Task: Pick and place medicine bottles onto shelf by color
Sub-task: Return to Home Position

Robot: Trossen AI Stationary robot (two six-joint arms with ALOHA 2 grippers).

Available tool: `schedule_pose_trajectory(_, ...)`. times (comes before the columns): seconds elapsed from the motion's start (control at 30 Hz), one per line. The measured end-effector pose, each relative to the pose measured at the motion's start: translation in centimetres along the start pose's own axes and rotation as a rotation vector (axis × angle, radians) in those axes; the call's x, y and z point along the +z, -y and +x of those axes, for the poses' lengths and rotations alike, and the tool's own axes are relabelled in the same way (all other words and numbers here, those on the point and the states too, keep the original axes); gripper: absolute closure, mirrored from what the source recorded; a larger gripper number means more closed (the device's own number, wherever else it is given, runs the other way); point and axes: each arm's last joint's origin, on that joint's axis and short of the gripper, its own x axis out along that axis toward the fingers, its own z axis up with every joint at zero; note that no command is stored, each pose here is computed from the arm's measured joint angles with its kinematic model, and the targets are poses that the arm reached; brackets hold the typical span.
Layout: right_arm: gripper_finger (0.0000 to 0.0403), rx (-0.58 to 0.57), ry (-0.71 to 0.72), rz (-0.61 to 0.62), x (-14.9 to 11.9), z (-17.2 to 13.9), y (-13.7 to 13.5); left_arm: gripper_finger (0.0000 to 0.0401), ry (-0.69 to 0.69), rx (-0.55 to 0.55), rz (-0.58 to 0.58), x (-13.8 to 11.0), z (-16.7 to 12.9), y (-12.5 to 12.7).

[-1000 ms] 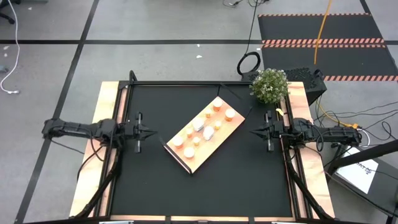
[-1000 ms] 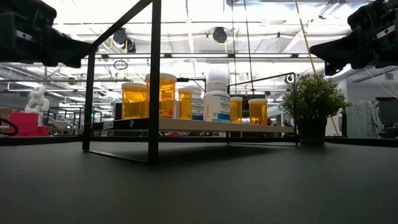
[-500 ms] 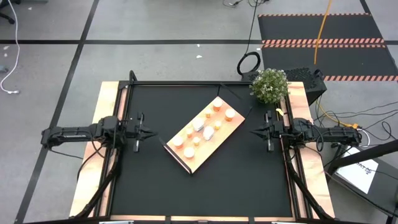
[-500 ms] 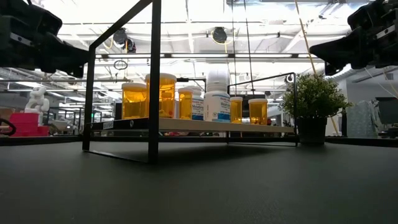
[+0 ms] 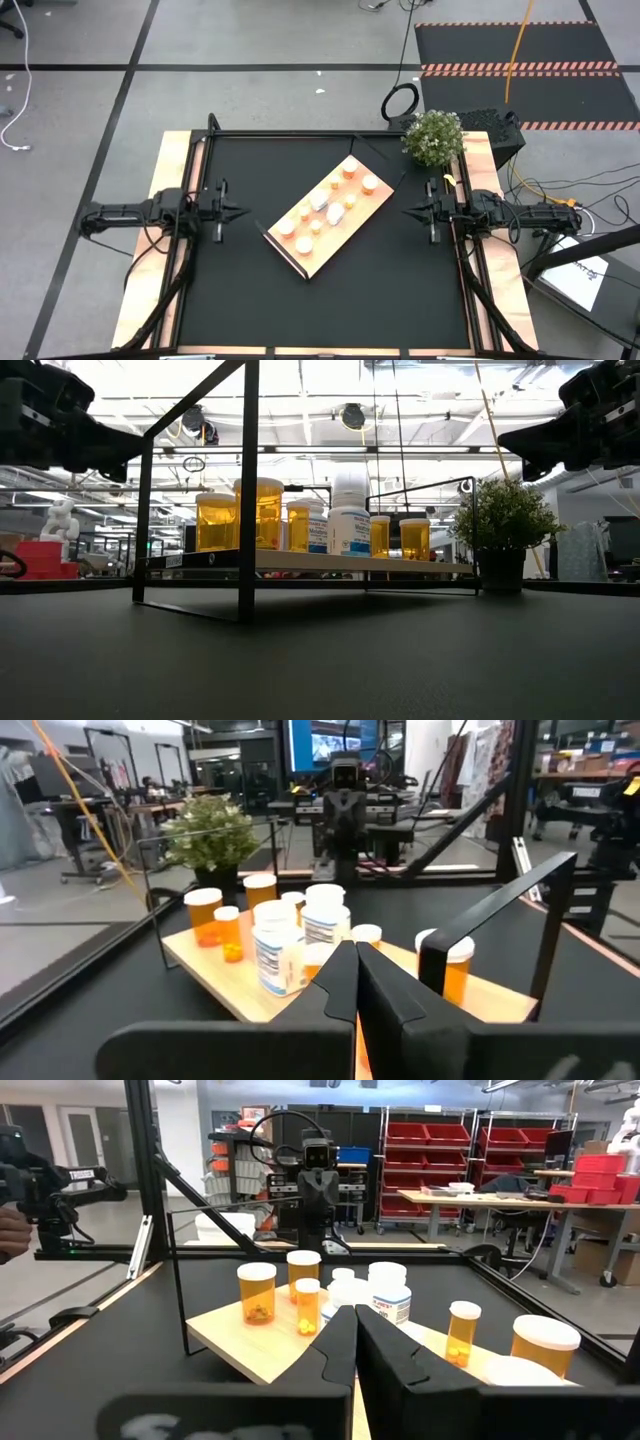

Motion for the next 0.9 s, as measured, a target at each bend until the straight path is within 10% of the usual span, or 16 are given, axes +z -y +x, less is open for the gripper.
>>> schedule_pose_trajectory(0.9, 0.0403, 0.0, 0.0, 0.0, -0.01, 0.0, 0.0, 0.0394, -0.01, -0.012, 0.085, -0.05, 0.02, 0.33)
